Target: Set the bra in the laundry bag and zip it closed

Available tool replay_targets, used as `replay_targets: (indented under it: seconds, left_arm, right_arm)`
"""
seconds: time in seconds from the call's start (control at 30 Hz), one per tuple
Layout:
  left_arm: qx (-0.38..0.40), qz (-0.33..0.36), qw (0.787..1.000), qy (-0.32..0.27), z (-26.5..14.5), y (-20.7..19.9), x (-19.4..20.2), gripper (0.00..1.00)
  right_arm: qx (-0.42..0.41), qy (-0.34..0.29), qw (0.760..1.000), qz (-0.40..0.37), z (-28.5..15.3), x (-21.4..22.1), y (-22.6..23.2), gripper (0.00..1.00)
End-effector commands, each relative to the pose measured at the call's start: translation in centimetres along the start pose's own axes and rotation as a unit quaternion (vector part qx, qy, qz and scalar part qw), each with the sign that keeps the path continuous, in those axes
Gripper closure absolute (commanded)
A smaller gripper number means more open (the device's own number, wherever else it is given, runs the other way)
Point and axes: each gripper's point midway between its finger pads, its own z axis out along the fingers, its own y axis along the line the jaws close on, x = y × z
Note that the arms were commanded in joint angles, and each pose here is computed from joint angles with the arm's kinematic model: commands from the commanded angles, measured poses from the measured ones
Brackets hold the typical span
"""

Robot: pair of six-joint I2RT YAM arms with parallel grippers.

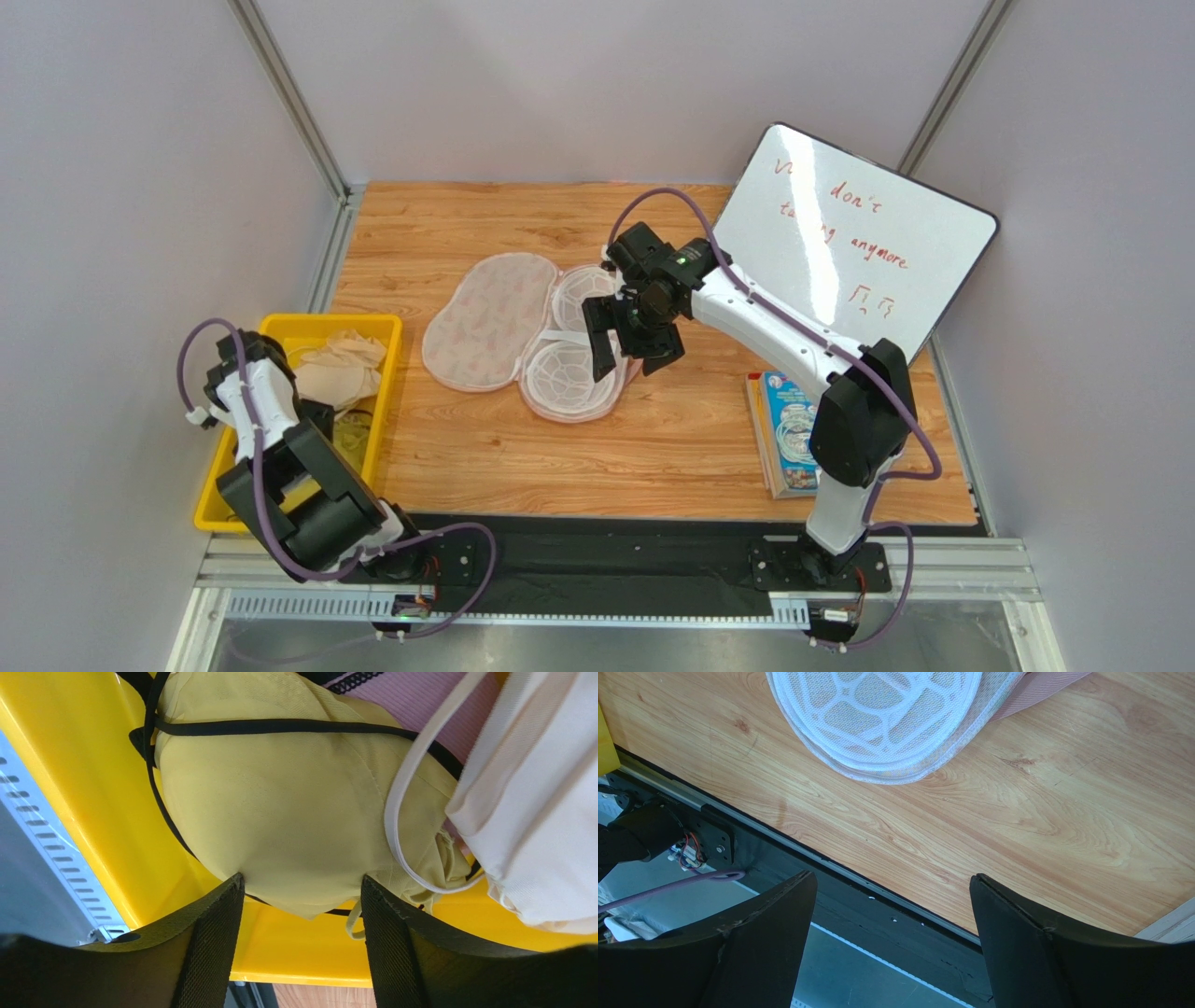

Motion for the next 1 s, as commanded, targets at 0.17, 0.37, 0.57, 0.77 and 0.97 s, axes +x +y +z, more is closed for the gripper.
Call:
replay_targets:
  seconds: [0.17,0.37,0.57,0.77,0.97]
  left_arm:
    - [-0.014,-0.038,0.999,0.012,1.2,1.1,0.0,0.51]
    - [0.004,-0.037,0.999,-0.006,-0.1,1.1,-0.9,0.86]
    - [0.054,-0.040,0.996,-0.064,-4.4,0.7,-3.2,1.00]
    - [0.131,-0.055,0.985,-0.100,-9.3,-0.6,-3.7,1.00]
    - [0.169,0.021,0.982,-0.088,-9.7,-3.1,-3.8,0.75]
  right_arm:
    - [-0.010,-0.004,1.000,-0.011,-0.5,0.0,0.4,0.14]
    - [-0.012,-0.001,1.000,-0.012,-0.4,0.0,0.5,0.14]
    - [-0.016,0.005,1.000,-0.012,-0.2,0.2,0.6,0.14]
    - [-0.017,0.020,1.000,-0.010,0.1,0.6,0.5,0.14]
    - [-0.030,0.033,0.999,-0.005,0.6,0.9,0.9,0.14]
